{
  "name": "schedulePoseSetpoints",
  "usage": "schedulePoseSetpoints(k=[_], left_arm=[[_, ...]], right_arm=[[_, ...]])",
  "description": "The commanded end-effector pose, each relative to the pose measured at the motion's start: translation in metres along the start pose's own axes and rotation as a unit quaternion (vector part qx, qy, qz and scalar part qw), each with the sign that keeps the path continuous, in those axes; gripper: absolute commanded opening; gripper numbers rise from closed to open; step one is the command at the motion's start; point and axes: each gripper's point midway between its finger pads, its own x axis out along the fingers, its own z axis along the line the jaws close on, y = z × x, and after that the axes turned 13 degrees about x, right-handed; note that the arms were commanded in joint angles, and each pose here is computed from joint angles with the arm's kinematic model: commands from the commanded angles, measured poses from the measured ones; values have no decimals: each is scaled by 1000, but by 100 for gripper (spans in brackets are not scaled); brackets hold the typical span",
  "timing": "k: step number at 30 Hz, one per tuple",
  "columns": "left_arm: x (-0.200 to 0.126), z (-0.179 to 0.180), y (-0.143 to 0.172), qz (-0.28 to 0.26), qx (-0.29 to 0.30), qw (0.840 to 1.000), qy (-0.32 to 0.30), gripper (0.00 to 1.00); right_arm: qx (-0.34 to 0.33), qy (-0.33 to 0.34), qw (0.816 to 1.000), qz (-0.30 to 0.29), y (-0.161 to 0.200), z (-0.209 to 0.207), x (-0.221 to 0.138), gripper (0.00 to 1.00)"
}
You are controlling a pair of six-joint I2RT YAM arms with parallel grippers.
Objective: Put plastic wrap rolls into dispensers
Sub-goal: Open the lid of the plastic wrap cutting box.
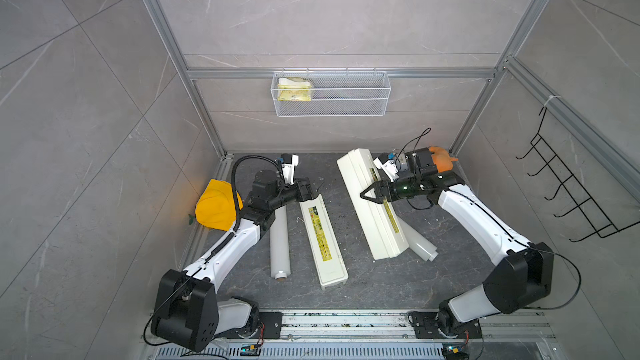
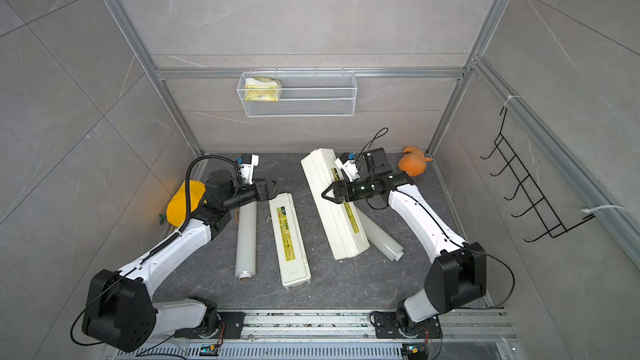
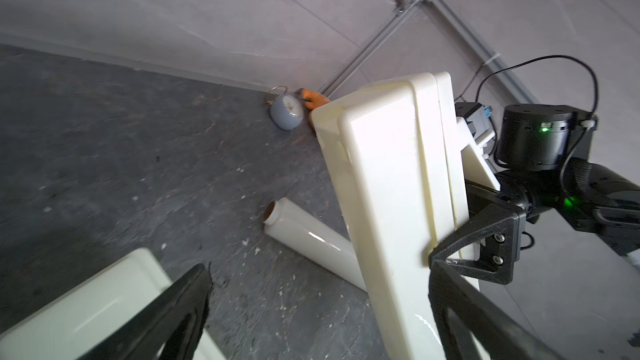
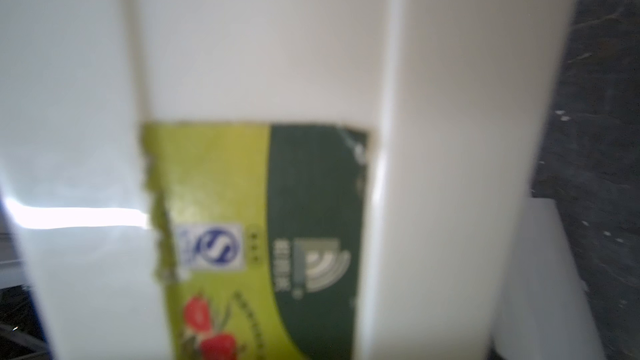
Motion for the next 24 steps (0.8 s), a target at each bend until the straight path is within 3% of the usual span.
schedulePoseSetpoints(k=[1,6,12,24], left_arm=[[6,-61,-51,-64,50,986,145,100],[10,-86,-80,-108,48,966,230,100],[25,-94,-89,-98,59,967,228,100],[55,-92,-87,-54,24,971,231,100]], right_arm=[[-8,-140,990,0,0,61,-18,77],[-5,-199,980,-6,-4,86,-30,76],[-15,-216,976,-1,1,96,-34,77],[-26,-215,976,7,4,104,-21,76]])
